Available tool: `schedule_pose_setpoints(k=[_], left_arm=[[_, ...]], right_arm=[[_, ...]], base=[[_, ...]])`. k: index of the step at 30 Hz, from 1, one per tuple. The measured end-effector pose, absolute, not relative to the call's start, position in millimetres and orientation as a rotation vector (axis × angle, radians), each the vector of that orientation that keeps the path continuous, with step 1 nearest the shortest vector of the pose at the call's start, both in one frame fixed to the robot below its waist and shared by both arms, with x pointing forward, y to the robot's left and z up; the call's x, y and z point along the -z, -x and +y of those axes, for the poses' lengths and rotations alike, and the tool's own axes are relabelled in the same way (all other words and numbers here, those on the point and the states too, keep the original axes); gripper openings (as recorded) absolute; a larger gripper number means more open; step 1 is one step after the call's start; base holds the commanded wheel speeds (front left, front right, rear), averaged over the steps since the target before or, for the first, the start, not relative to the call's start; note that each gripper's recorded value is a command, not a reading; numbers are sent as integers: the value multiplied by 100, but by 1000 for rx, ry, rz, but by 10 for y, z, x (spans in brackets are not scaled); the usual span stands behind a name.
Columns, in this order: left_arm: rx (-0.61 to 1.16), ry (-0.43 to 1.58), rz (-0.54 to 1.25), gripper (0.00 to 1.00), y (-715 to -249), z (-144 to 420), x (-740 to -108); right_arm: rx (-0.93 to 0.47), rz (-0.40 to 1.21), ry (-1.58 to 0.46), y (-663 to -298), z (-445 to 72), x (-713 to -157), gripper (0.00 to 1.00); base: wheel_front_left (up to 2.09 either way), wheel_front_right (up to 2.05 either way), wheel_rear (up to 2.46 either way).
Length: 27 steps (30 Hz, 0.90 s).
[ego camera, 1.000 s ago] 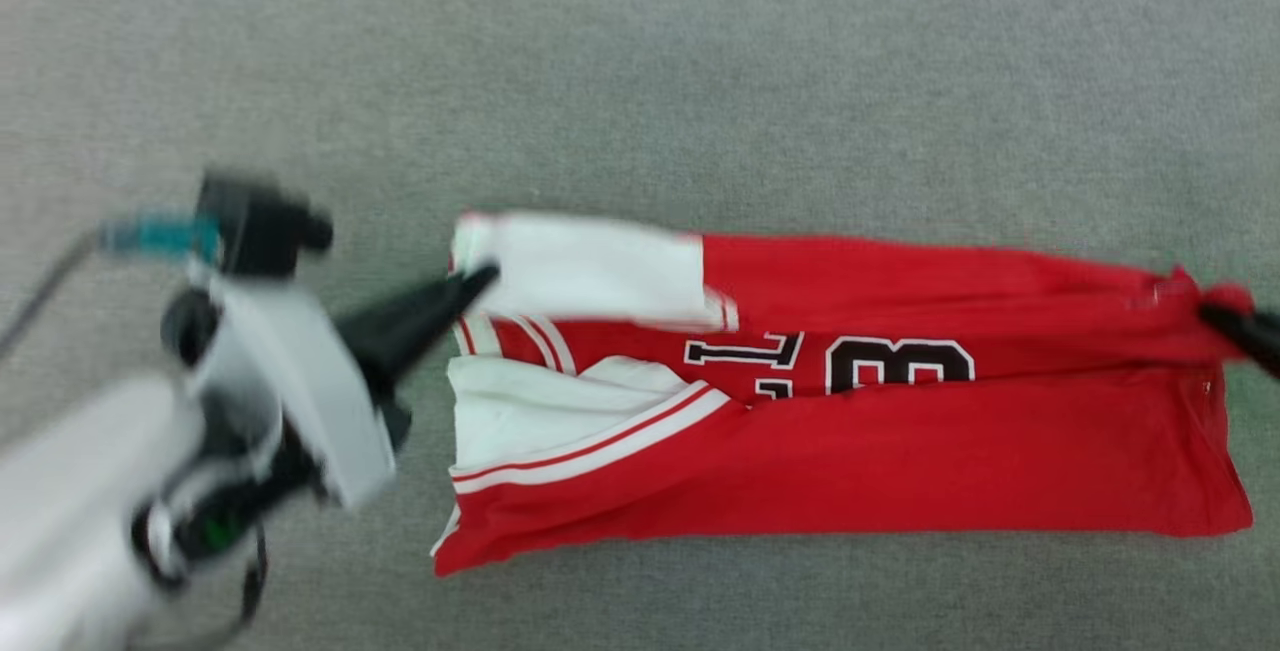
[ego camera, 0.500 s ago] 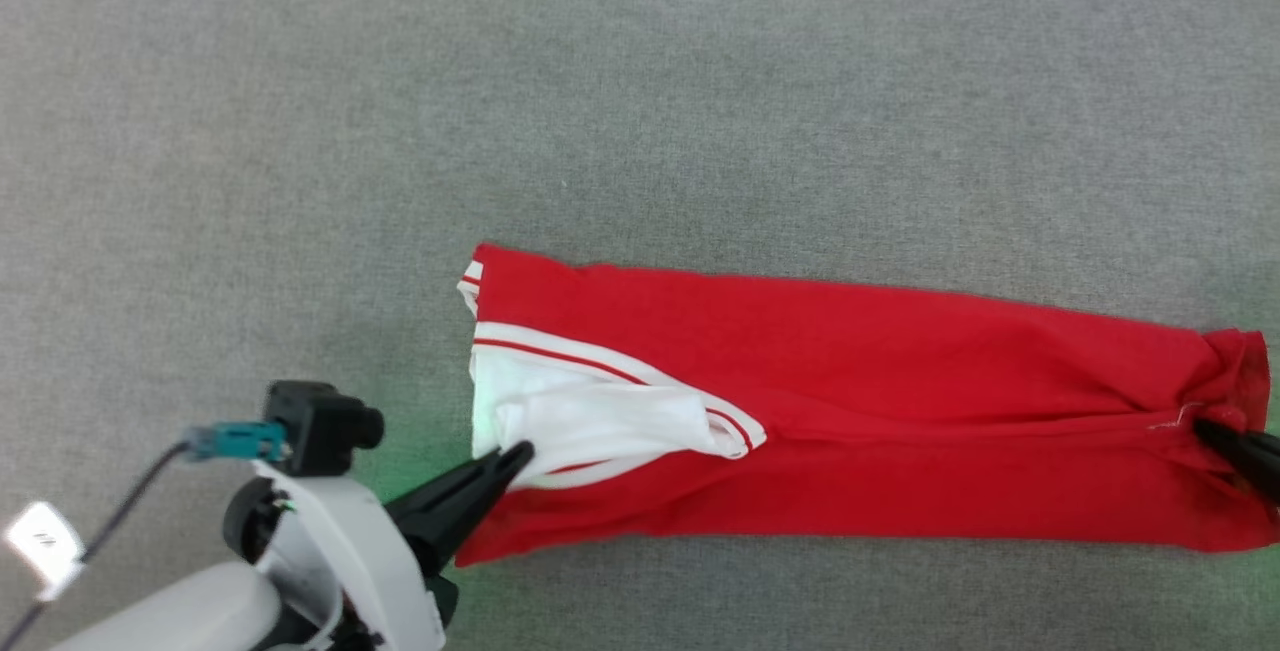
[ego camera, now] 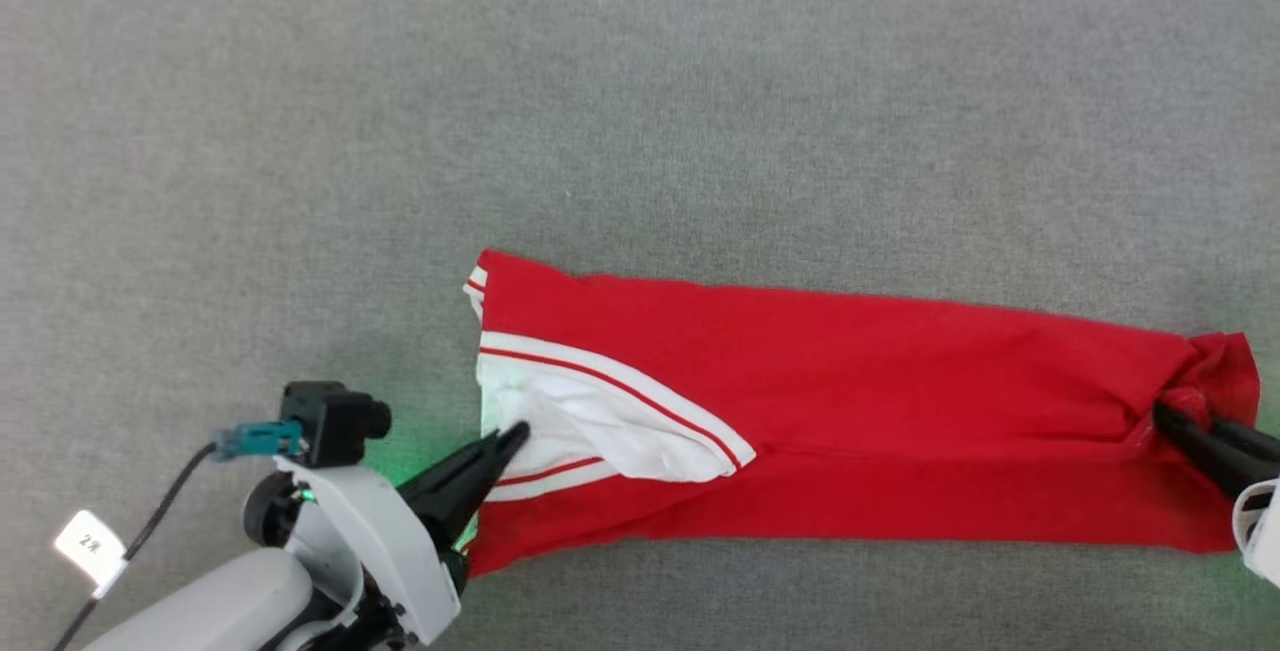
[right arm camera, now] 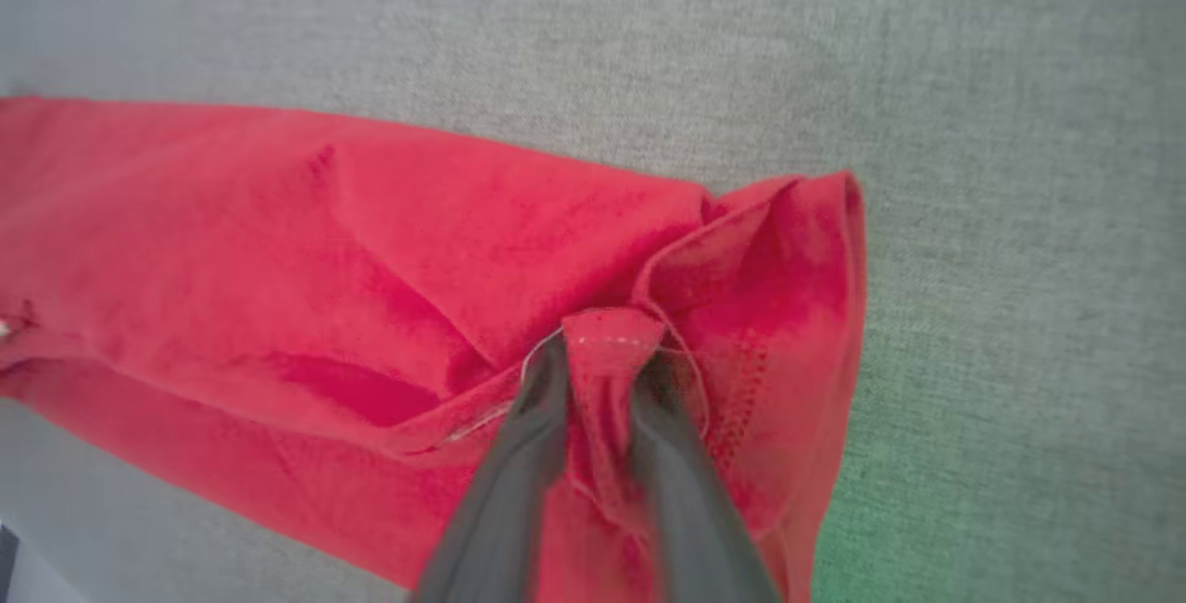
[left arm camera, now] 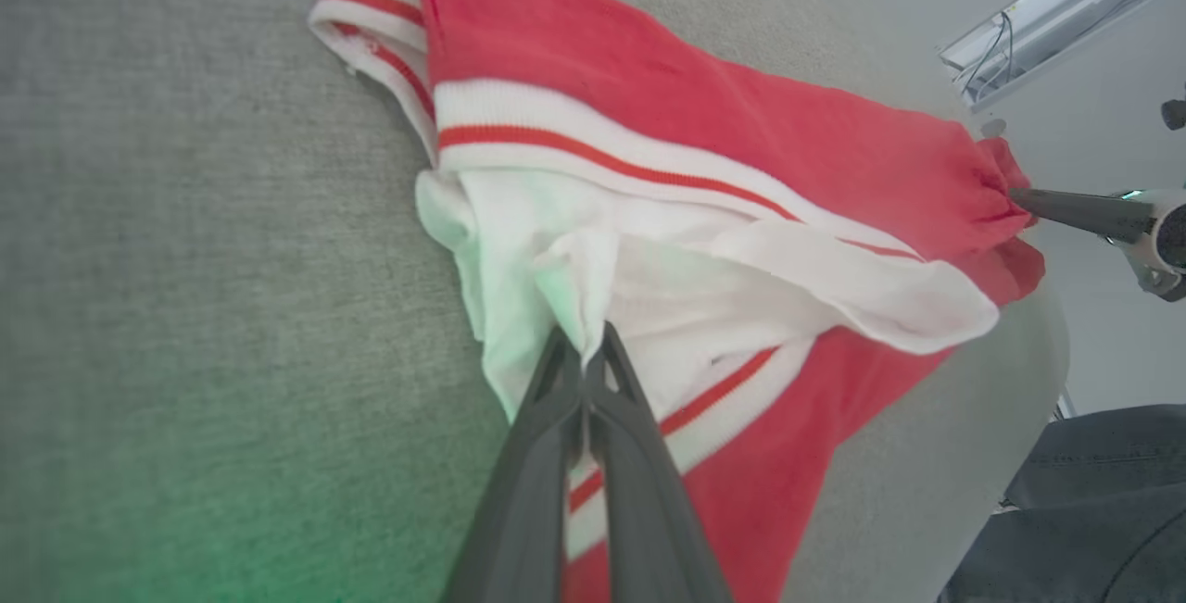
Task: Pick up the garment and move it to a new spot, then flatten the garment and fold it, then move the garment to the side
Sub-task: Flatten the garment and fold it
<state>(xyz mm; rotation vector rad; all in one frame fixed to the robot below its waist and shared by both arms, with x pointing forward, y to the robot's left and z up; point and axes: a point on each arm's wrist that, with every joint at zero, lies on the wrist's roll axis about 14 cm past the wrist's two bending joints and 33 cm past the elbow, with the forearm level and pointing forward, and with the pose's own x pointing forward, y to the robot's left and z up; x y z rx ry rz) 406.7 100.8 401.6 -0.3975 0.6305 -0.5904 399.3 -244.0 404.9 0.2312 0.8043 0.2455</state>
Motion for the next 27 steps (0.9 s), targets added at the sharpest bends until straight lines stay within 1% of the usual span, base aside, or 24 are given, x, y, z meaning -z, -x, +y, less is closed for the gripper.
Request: schedule_pose_setpoints(k=[1, 2, 8, 12, 14, 17, 20, 23, 27], left_arm=[[585, 402, 613, 91, -4077, 1018, -4054], [582, 408, 601, 99, -4070, 1024, -4086], [554, 439, 493, 100, -4041, 1066, -4353], [471, 456, 414, 100, -4052, 1189, -4487], [435, 464, 393, 100, -4009, 1240, -4503], [354, 418, 333, 100, -4003, 1408, -4540], [295, 444, 312, 100, -3883, 1487, -4503], [232, 424, 282, 100, -3819, 1662, -4492], [190, 399, 226, 100, -3795, 1774, -4548]], right_arm=[[-246, 789, -247, -3998, -2434, -4097, 100], [-244, 778, -259, -3999, -2441, -4143, 100], [-211, 738, -264, -3961, -2603, -4348, 100], [-192, 725, -273, -3969, -2666, -4409, 100], [-177, 733, -281, -3957, -2702, -4394, 100], [-152, 752, -293, -3939, -2770, -4353, 100], [-126, 787, -304, -3889, -2835, -4282, 100], [-113, 818, -309, -3859, -2869, -4235, 100], [-94, 823, -317, -3902, -2920, -4246, 100]], base=[[0, 0, 0], [0, 0, 0], [0, 0, 0], [0, 0, 0], [0, 0, 0], [0, 0, 0], [0, 0, 0], [0, 0, 0], [0, 0, 0]])
